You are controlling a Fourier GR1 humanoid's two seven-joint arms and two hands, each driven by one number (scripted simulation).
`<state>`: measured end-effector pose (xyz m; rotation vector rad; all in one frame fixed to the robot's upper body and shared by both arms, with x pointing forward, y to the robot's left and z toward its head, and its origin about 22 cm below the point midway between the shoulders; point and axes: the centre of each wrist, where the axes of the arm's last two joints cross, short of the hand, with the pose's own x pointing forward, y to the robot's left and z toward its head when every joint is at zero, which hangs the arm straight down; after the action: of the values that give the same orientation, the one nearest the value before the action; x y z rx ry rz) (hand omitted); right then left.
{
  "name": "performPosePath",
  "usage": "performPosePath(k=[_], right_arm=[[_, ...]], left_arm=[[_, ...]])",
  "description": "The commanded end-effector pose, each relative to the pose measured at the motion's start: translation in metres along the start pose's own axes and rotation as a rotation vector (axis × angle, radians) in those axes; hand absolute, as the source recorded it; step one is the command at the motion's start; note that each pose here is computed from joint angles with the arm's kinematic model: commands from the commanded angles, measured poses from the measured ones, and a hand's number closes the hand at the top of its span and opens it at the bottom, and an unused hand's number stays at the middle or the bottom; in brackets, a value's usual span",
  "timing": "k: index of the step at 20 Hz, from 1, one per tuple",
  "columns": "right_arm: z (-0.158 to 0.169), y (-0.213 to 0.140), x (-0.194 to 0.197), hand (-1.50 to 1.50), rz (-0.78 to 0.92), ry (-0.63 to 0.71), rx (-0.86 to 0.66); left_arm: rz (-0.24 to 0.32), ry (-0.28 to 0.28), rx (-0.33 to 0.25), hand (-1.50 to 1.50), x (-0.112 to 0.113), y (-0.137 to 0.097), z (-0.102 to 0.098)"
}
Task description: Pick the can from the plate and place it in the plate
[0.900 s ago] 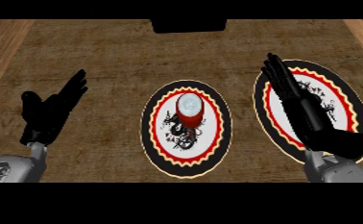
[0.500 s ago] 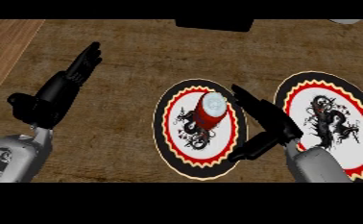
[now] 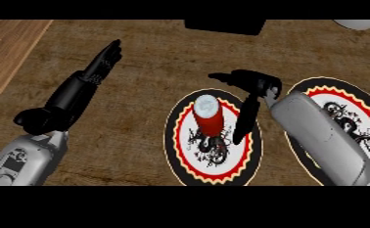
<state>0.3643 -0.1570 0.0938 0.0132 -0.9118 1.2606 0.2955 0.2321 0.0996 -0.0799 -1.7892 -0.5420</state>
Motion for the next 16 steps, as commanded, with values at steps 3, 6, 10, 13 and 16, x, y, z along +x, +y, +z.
performPosePath(k=[3, 6, 10, 13, 16], right_arm=[[-0.029, -0.027, 0.085, -1.5, 0.194, 0.145, 0.102], [-0.048, -0.023, 0.112, -1.5, 0.147, 0.215, 0.207], [-0.052, -0.043, 0.127, -1.5, 0.133, 0.277, 0.339], [-0.059, -0.049, 0.116, -1.5, 0.123, 0.327, 0.427], [-0.059, -0.055, 0.13, -1.5, 0.176, 0.383, 0.421]], left_arm=[[0.005, -0.001, 0.024, 0.0, -0.012, 0.001, 0.009], [-0.022, 0.011, 0.049, 0.0, -0.012, 0.002, 0.012], [-0.027, 0.006, 0.064, 0.0, -0.015, -0.004, 0.009], [-0.013, 0.009, 0.042, 0.0, -0.005, 0.004, 0.009], [-0.017, -0.001, 0.049, 0.0, -0.007, 0.002, 0.009]])
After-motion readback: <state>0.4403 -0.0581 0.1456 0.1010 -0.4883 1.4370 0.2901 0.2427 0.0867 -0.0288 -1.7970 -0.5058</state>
